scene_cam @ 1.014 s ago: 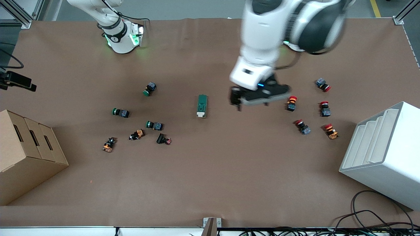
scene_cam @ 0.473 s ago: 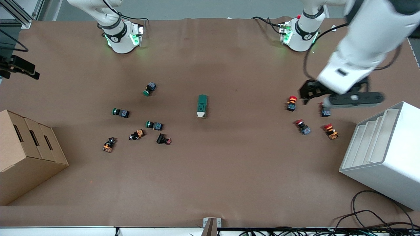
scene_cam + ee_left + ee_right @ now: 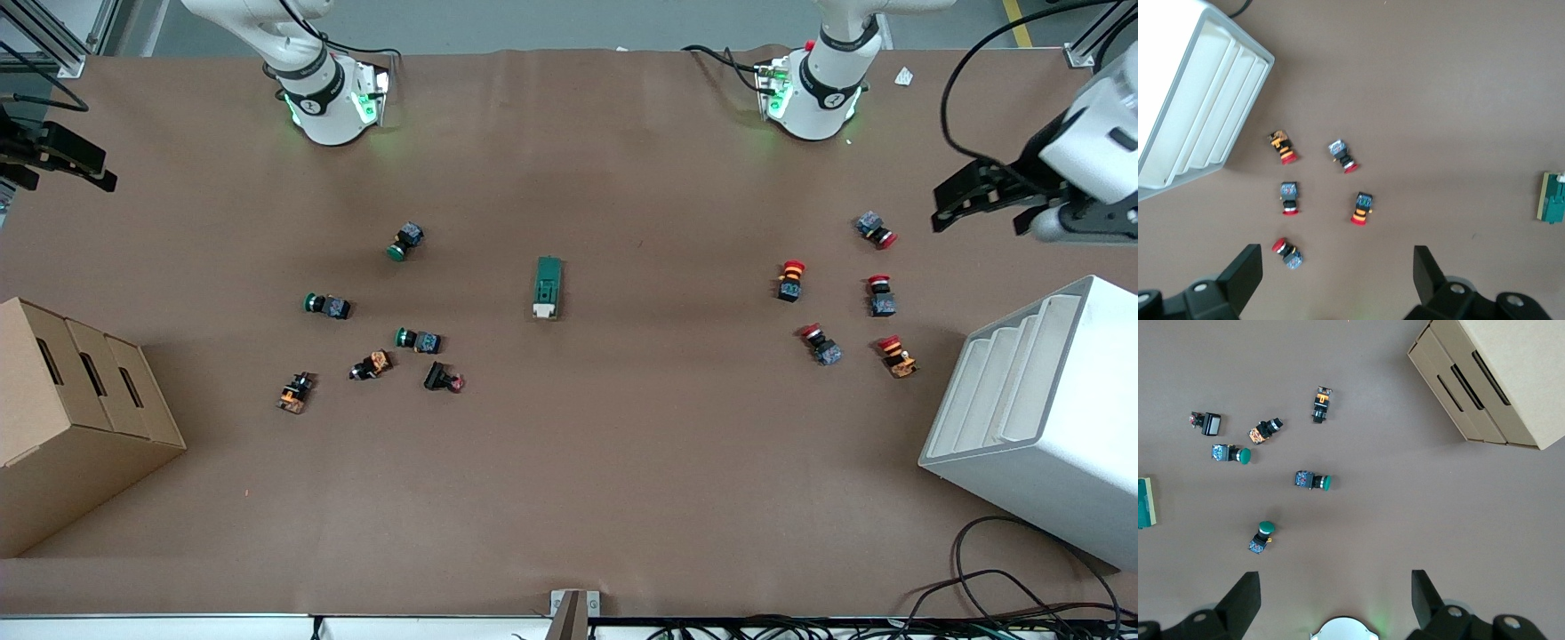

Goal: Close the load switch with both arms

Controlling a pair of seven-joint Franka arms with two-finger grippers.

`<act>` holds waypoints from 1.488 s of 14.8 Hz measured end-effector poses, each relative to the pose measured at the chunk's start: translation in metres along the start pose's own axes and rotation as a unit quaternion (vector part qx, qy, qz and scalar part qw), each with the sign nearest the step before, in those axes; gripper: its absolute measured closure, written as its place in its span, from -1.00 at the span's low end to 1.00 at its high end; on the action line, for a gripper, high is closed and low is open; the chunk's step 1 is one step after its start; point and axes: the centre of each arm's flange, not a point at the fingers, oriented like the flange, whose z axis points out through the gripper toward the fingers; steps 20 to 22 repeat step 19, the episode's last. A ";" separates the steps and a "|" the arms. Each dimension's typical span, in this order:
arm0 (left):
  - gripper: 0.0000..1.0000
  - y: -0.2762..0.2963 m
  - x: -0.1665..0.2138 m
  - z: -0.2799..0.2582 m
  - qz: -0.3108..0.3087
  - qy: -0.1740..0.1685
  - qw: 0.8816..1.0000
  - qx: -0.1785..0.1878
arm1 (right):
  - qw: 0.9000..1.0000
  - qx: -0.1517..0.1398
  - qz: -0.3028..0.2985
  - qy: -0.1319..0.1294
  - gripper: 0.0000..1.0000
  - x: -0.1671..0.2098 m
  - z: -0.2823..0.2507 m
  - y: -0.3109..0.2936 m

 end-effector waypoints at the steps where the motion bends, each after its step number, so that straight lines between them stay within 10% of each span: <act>1: -1.00 -0.002 -0.008 -0.001 -0.001 -0.001 1.000 -0.001 | 1.000 0.000 -0.001 0.003 -1.00 0.000 -0.001 -0.001; 22: -1.00 0.014 -0.045 -0.006 0.012 0.003 1.000 0.026 | 1.000 0.007 0.012 0.011 -1.00 0.014 -0.021 -0.007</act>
